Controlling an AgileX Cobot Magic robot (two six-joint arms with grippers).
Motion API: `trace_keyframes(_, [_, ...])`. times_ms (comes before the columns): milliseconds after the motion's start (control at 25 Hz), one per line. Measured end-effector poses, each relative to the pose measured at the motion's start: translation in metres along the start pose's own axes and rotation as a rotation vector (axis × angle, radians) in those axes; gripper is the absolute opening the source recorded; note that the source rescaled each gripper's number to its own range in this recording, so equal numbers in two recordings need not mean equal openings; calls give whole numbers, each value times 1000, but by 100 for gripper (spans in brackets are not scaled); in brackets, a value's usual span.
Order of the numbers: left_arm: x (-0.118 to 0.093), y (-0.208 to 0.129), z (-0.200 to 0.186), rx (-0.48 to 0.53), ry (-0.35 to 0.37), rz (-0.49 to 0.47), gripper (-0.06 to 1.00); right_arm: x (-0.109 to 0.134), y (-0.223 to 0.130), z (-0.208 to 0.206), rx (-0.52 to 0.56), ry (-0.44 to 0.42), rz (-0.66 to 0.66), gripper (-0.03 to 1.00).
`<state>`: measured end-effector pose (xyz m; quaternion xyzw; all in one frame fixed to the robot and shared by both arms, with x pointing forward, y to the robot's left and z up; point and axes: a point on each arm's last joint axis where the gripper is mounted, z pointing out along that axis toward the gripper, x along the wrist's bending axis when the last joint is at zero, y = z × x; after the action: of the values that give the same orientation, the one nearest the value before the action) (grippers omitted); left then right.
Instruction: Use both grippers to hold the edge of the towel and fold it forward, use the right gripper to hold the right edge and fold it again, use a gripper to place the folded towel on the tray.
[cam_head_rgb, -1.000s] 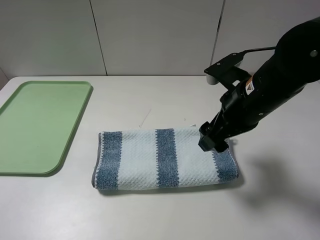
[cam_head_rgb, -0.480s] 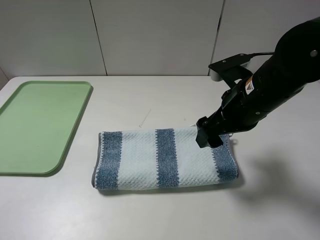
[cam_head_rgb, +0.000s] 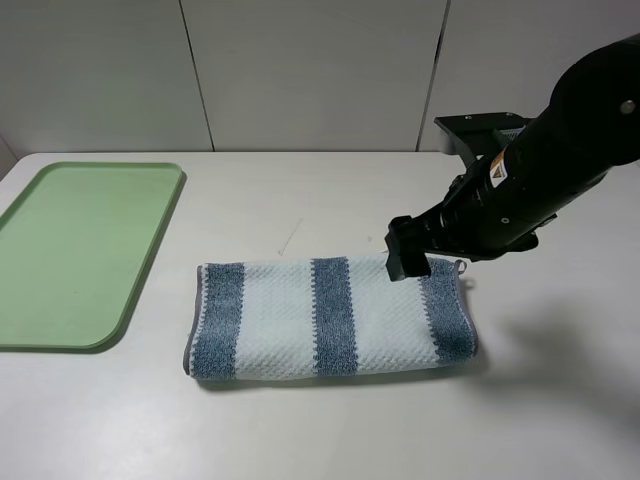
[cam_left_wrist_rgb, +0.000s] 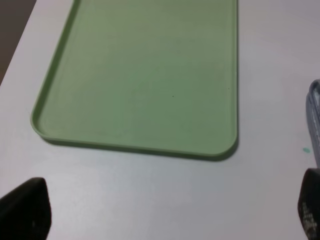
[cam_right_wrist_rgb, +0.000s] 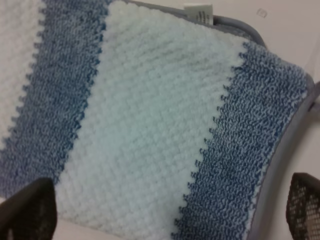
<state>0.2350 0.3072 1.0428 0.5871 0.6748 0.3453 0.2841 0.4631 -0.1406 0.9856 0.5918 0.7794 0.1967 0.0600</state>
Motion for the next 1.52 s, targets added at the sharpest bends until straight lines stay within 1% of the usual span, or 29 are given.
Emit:
trace_keyframes(200, [0, 0, 0, 0, 0, 0, 99, -2, 0, 4, 10, -17, 78, 100])
trace_keyframes(280, [0, 0, 0, 0, 0, 0, 99, -9, 1, 9, 26, -36, 119, 100])
trace_keyframes(600, [0, 0, 0, 0, 0, 0, 99, -30, 3, 38, 99, -96, 196, 100])
trace_keyframes(920, [0, 0, 0, 0, 0, 0, 99, -37, 13, 75, 157, -135, 191, 100])
trace_keyframes(1160, [0, 0, 0, 0, 0, 0, 99, -57, 11, 103, 208, -169, 222, 100])
trace_keyframes(1280, [0, 0, 0, 0, 0, 0, 99, -63, 10, 111, 215, -172, 222, 100])
trace_keyframes(1520, [0, 0, 0, 0, 0, 0, 99, -66, 9, 123, 217, -168, 222, 100])
